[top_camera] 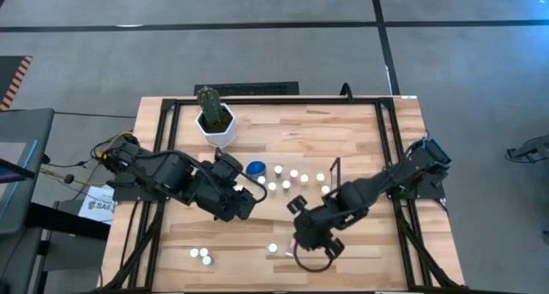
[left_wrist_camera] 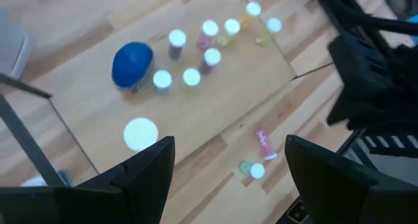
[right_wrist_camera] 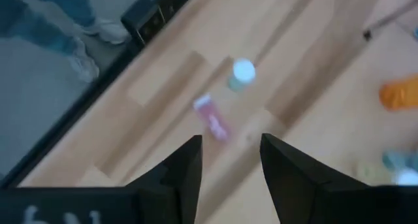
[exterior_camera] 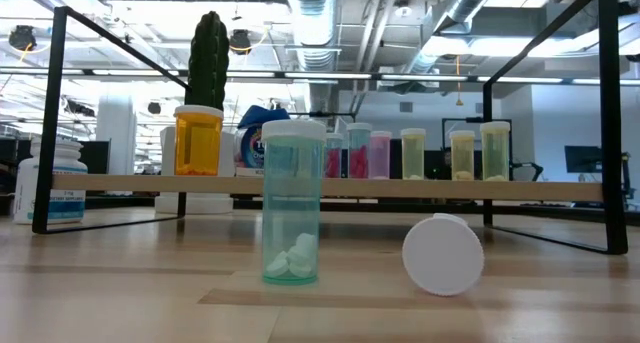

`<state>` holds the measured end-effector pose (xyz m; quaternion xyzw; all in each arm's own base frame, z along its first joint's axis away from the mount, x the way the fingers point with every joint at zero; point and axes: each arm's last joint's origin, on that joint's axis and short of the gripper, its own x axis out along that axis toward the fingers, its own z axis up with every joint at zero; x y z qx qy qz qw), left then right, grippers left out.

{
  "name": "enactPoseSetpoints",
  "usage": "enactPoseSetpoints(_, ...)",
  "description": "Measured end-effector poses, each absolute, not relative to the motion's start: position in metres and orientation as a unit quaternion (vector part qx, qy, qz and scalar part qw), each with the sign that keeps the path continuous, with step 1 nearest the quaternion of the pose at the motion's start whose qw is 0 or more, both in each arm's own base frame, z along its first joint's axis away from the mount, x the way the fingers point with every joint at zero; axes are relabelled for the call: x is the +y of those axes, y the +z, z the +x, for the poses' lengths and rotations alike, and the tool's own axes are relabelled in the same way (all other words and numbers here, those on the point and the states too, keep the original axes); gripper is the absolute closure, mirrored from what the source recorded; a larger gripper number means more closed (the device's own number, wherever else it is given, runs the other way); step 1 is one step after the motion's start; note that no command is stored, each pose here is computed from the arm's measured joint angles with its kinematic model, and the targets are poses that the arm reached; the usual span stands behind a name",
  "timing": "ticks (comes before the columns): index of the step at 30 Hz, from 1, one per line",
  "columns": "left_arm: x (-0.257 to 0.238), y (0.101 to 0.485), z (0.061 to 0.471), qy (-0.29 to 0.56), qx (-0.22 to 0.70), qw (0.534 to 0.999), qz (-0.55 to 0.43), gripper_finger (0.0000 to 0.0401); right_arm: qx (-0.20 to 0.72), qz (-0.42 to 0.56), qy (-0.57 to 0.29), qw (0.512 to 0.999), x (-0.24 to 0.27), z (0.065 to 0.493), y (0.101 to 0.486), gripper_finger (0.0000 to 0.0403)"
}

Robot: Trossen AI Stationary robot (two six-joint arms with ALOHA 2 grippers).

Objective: Pick and place medicine bottles onto shelf by color
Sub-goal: Put the pink pill bottle on the shelf

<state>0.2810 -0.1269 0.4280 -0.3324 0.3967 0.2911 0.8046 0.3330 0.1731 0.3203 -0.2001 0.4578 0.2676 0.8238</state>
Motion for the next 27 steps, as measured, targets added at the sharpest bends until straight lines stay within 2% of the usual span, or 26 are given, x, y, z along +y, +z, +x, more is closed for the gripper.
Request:
enactPoseSetpoints(6,-0.141,0.421,0.279,0.269,0.413,0.805,-0.33,0.0125,0.435,-0.195,0.268,0.837,0.184,0.353,0.302,0.0234)
enactPoseSetpoints(10,-0.158,0.42,0.273,0.245,0.417,0.808,-0.337,0.0125,0.458,-0.182,0.259,0.83,0.191,0.366,0.276,0.0234)
enactPoseSetpoints(14,-0.183,0.417,0.26,0.223,0.423,0.809,-0.343,0.0125,0.485,-0.192,0.267,0.81,0.205,0.369,0.251,0.0234)
enactPoseSetpoints(19,-0.207,0.414,0.242,0.23,0.394,0.818,-0.351,0.0125,0.488,-0.255,0.312,0.774,0.226,0.369,0.222,0.0239)
enactPoseSetpoints(27,-0.222,0.416,0.227,0.234,0.351,0.833,-0.358,0.0125,0.514,-0.287,0.323,0.741,0.233,0.376,0.182,0.0247)
